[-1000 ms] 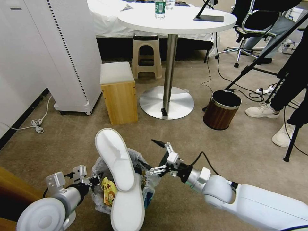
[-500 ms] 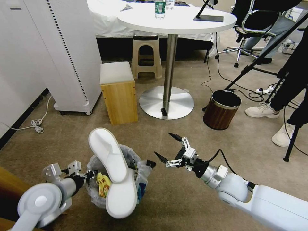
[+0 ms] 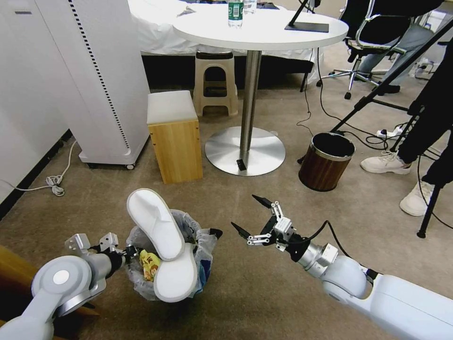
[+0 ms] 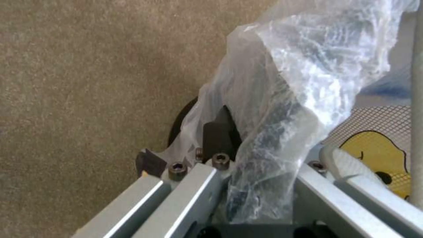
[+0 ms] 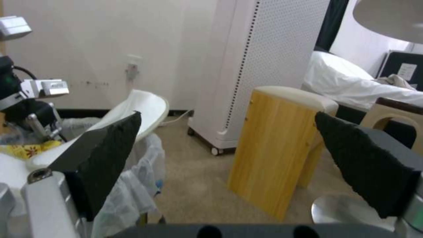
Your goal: Pick up the trash bin and place the garbage on the floor into it.
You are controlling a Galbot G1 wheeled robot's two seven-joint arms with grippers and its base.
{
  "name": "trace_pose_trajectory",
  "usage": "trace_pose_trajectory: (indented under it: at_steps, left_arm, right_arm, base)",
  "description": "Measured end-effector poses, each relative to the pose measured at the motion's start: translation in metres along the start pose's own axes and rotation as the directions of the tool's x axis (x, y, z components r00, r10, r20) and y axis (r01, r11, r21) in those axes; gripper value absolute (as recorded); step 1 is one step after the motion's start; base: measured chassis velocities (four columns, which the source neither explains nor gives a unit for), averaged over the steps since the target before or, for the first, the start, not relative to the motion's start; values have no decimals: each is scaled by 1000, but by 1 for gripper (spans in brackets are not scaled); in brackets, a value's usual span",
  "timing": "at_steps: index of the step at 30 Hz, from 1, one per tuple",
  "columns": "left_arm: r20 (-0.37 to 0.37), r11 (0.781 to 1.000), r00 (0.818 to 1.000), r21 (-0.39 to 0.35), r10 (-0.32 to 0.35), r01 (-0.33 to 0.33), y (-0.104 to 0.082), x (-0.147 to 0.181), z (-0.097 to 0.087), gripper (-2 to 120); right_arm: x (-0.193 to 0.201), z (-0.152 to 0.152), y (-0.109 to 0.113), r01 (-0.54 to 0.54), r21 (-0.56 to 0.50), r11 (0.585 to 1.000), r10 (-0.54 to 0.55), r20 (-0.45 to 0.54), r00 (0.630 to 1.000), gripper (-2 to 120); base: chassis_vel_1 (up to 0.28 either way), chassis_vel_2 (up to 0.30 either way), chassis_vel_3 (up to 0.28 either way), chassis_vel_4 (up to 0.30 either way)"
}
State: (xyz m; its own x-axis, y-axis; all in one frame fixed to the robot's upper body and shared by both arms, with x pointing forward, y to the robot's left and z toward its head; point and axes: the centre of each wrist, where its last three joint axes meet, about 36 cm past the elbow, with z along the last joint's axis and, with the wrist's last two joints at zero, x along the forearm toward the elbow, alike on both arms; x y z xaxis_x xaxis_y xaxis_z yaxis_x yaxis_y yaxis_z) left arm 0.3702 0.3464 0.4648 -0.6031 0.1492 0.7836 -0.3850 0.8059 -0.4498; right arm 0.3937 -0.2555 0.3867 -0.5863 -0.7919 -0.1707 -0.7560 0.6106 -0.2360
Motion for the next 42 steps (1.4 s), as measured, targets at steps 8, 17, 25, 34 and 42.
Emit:
trace_pose_trajectory:
  at_steps: [8, 17, 25, 34, 42]
  left_arm:
    - [-18, 1000, 1000, 27, 3, -3, 0, -10, -1, 0]
    - [-51, 997, 999, 79, 16, -12, -2, -14, -1, 0]
    - [-64, 996, 998, 87, 6, 0, -2, -17, 4, 0]
    - [-70, 997, 998, 83, 6, 0, -3, -19, 10, 0]
    - [-86, 998, 996, 69, 11, -5, -8, -22, 25, 4]
  right_arm:
    - [1, 3, 1, 1, -1, 1000, -1, 1, 1000, 100]
    - [2, 4, 1, 3, 8, 1000, -3, 7, 1000, 100]
    - [2, 6, 1, 6, 12, 1000, -6, 12, 1000, 100]
    - [-1, 9, 1, 9, 16, 1000, -9, 20, 1000, 100]
    - [0, 11, 0, 15, 24, 1000, -16, 22, 1000, 100]
  base:
    - [0, 0, 0, 0]
    - [0, 0, 0, 0]
    - [0, 0, 0, 0]
    - [0, 0, 0, 0]
    - [0, 0, 0, 0]
